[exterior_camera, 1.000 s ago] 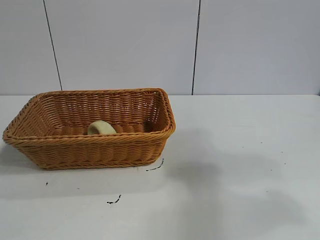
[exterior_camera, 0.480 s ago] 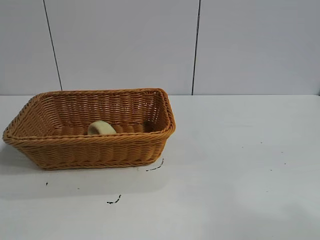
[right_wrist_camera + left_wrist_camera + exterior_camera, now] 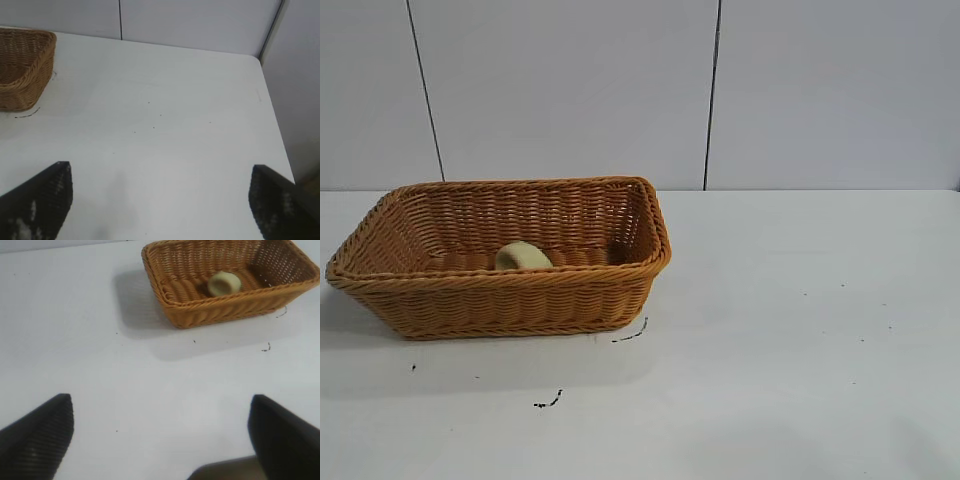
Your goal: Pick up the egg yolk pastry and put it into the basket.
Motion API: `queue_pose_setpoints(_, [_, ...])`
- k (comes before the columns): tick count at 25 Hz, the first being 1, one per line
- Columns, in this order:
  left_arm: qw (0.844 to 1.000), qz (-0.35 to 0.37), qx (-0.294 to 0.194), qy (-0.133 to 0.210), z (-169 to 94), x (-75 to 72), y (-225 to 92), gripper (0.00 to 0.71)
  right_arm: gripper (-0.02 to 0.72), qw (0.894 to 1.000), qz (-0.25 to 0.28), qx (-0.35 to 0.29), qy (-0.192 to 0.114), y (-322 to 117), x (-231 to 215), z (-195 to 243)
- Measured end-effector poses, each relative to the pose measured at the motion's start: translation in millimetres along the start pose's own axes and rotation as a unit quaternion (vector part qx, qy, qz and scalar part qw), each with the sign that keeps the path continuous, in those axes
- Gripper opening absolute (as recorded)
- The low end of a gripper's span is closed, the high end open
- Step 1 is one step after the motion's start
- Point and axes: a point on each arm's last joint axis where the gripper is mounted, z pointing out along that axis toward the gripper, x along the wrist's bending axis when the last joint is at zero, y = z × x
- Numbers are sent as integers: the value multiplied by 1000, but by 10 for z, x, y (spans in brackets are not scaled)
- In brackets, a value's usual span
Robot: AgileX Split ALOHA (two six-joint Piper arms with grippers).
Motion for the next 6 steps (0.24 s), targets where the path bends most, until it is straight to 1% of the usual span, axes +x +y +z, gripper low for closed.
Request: queue_pose_setpoints(6, [1000,0,0,0,0,0,0,695,666,1000,1,0,1,-1,2,0])
